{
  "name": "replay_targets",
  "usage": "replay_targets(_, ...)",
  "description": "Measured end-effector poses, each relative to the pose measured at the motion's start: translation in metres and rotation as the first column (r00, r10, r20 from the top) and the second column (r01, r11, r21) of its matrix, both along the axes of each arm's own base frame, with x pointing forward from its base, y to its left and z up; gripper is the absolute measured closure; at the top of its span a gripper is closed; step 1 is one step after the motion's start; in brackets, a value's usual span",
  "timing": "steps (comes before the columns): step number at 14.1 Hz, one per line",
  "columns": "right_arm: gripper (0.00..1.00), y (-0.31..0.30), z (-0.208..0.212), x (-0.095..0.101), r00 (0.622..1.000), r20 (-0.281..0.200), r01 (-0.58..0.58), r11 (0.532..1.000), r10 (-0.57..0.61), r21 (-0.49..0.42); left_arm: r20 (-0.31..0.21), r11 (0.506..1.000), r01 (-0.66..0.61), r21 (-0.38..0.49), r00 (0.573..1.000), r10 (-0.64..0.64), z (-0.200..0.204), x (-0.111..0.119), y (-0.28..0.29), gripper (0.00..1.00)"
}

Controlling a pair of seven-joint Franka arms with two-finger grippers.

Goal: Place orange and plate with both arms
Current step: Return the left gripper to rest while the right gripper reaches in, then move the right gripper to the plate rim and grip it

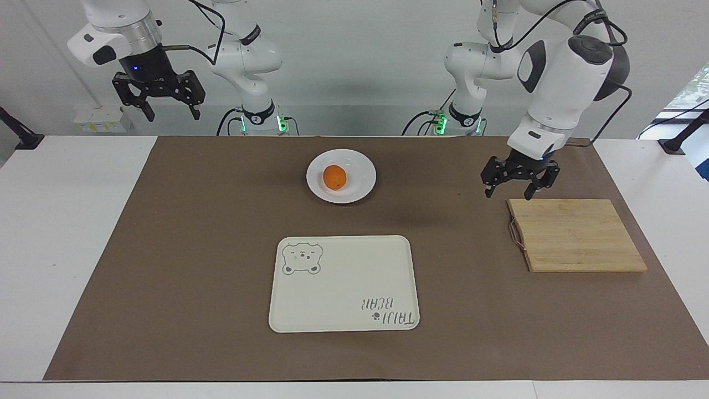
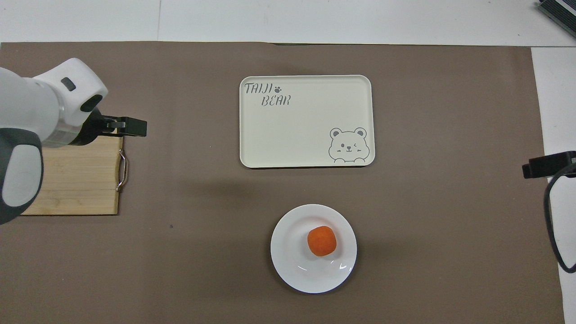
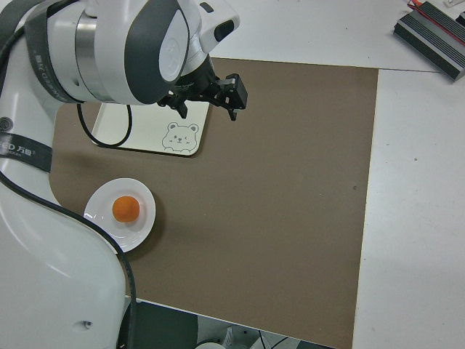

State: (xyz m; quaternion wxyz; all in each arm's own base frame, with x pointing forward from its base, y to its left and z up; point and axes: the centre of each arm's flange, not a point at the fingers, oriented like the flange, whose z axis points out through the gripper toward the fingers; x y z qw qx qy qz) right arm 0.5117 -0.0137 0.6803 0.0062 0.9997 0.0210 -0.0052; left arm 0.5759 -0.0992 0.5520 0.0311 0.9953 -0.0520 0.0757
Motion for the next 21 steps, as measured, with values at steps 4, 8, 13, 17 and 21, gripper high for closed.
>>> replay_targets(4,0.00,0.016,-0.030,0.003,0.999,-0.051,-0.008,0.989,0.015,0.147,-0.005,1.000,0.007,0.015,1.000,-0.007,0.025,0.002,0.056,0.00)
replay_targets(8,0.00,0.038,-0.088,0.011,0.995,-0.097,0.012,0.956,0.017,0.293,-0.027,1.000,-0.019,0.019,0.999,0.020,0.045,-0.003,0.089,0.00)
replay_targets(13,0.00,0.056,-0.171,0.008,0.990,-0.134,0.033,0.858,0.042,0.513,-0.117,0.999,-0.037,0.019,0.992,0.039,0.069,-0.024,0.102,0.00)
replay_targets(17,0.00,0.060,-0.252,-0.010,0.990,-0.102,-0.011,0.768,0.100,0.640,-0.174,0.999,-0.043,0.022,0.984,0.046,0.092,-0.037,0.103,0.00)
replay_targets(21,0.00,0.068,-0.307,-0.036,0.991,-0.089,0.000,0.677,0.097,0.736,-0.169,0.998,-0.036,0.056,0.985,0.045,0.103,-0.041,0.102,0.00)
